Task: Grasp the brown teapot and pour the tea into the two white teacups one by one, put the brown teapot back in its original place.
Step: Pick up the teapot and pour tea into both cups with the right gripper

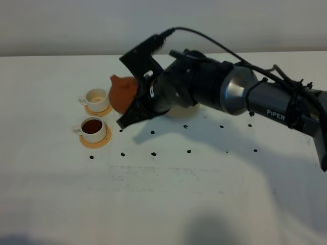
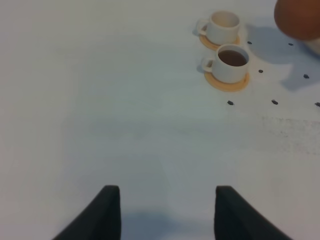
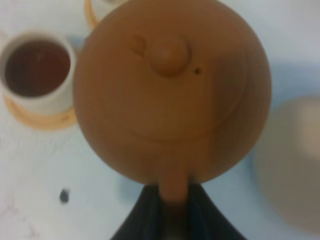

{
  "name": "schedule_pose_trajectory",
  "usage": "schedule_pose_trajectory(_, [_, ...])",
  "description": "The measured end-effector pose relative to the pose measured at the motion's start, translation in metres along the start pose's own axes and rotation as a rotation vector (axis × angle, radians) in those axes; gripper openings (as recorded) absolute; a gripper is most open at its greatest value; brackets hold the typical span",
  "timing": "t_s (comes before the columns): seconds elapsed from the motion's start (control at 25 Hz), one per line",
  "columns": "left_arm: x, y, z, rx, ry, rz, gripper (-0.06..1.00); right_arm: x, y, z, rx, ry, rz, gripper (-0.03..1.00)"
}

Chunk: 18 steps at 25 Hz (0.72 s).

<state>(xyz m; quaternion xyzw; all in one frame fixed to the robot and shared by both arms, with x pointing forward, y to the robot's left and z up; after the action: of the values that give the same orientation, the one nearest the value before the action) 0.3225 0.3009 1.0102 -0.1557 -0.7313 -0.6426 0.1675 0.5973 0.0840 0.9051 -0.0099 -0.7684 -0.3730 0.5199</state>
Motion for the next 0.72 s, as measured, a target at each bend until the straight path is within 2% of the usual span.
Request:
schedule_pose_trajectory(0.36, [0.000,0.000,0.000,0.000,0.000,0.000,0.45,0.014,0.037,-0.025,0.043,-0.059,-0.094,0.09])
schedule_pose_trajectory(0.72, [0.000,0.000,0.000,0.000,0.000,0.000,0.45,-0.011,0.046,-0.029,0.129,-0.085,-0.089,0.09])
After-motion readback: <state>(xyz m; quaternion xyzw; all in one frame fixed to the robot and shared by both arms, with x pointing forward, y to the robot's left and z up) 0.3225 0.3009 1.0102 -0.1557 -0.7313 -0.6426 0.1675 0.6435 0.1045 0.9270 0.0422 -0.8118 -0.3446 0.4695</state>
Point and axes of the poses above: a point on each arm's last joint axis where the gripper is mounted, x pointing back along that axis away from the gripper, z along the wrist's bending axis when the last joint is at zero, y = z × x, the point moved 10 cm from there along -x, pointing out along that axis toward the gripper, and after that the axes turned 6 degrees about x, right-handed, at the moved point
